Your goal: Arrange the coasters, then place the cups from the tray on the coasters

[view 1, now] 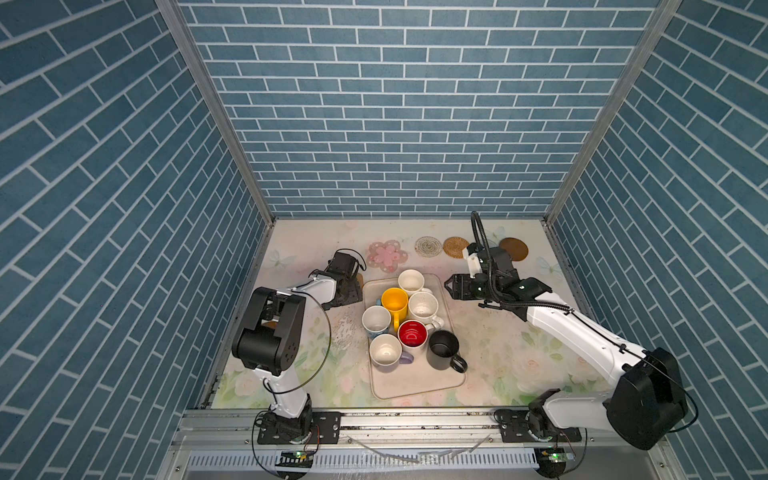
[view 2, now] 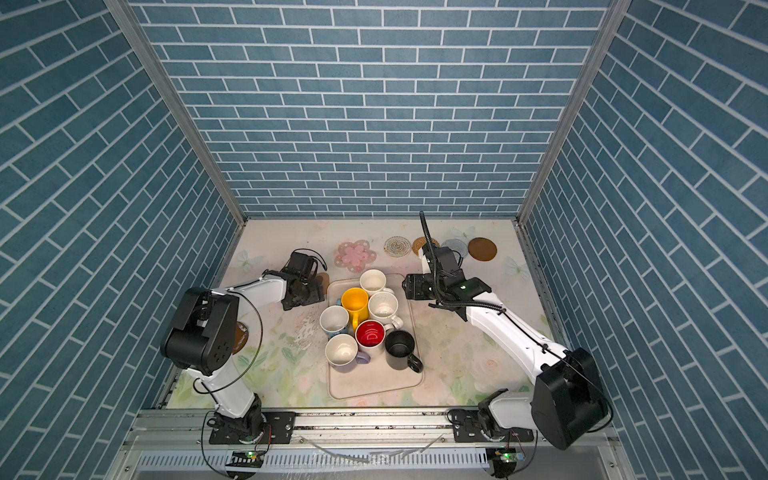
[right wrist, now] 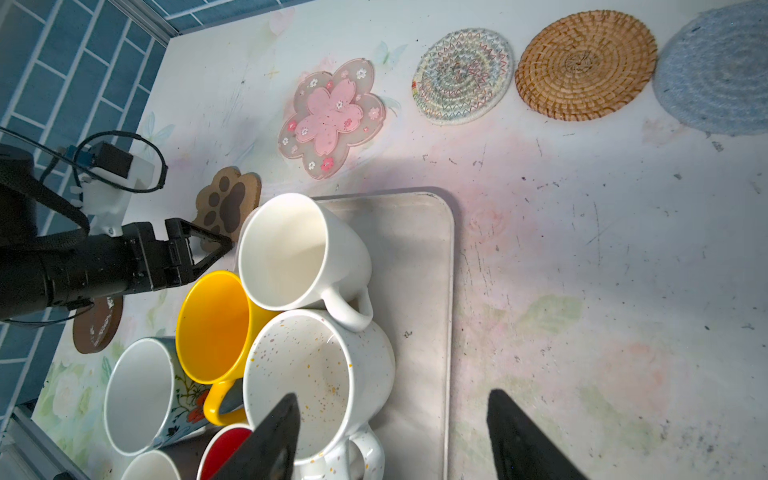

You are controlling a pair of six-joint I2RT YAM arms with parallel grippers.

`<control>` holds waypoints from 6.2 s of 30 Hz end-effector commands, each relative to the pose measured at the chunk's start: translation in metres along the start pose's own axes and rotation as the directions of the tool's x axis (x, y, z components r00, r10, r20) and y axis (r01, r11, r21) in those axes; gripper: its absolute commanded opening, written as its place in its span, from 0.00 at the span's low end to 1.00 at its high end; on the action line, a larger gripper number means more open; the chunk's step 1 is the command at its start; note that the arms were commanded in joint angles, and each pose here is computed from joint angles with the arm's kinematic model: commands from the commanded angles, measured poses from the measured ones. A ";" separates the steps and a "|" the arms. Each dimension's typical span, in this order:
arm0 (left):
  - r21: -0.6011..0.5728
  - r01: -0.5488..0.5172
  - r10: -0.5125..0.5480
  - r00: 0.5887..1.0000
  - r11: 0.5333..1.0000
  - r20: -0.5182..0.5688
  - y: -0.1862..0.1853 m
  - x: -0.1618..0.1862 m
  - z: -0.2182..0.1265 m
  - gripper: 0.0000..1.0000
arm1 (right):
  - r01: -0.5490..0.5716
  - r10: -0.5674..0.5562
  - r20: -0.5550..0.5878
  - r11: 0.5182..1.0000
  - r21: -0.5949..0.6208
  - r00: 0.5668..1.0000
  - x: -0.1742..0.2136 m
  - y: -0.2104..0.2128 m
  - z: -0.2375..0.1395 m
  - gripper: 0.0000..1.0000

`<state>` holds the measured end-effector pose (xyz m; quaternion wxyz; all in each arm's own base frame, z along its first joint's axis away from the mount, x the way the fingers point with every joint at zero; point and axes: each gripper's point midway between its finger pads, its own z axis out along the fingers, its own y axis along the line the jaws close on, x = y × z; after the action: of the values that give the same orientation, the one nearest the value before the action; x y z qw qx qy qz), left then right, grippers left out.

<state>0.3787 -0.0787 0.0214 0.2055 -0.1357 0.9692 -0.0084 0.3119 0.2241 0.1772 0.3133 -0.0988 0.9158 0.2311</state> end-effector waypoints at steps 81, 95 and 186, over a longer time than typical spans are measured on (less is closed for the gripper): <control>-0.211 0.250 -0.208 0.957 0.945 0.203 0.095 -0.030 -0.160 0.99 | -0.151 0.156 0.156 0.988 -0.043 0.975 -0.009 -0.035 -0.050 0.72; -0.356 0.487 -0.443 0.873 0.797 0.203 0.176 0.073 -0.138 0.99 | -0.195 0.204 0.103 0.976 -0.092 0.973 0.021 -0.034 -0.045 0.72; -0.129 0.667 -0.672 0.741 0.734 0.004 0.109 -0.135 0.080 0.81 | -0.235 0.238 0.091 0.971 -0.043 0.967 -0.074 -0.077 0.014 0.72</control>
<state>0.5185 0.0814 0.0294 0.2222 -0.4845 0.8455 -0.0322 0.3906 0.1636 0.1610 0.3014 0.0319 0.9124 0.2752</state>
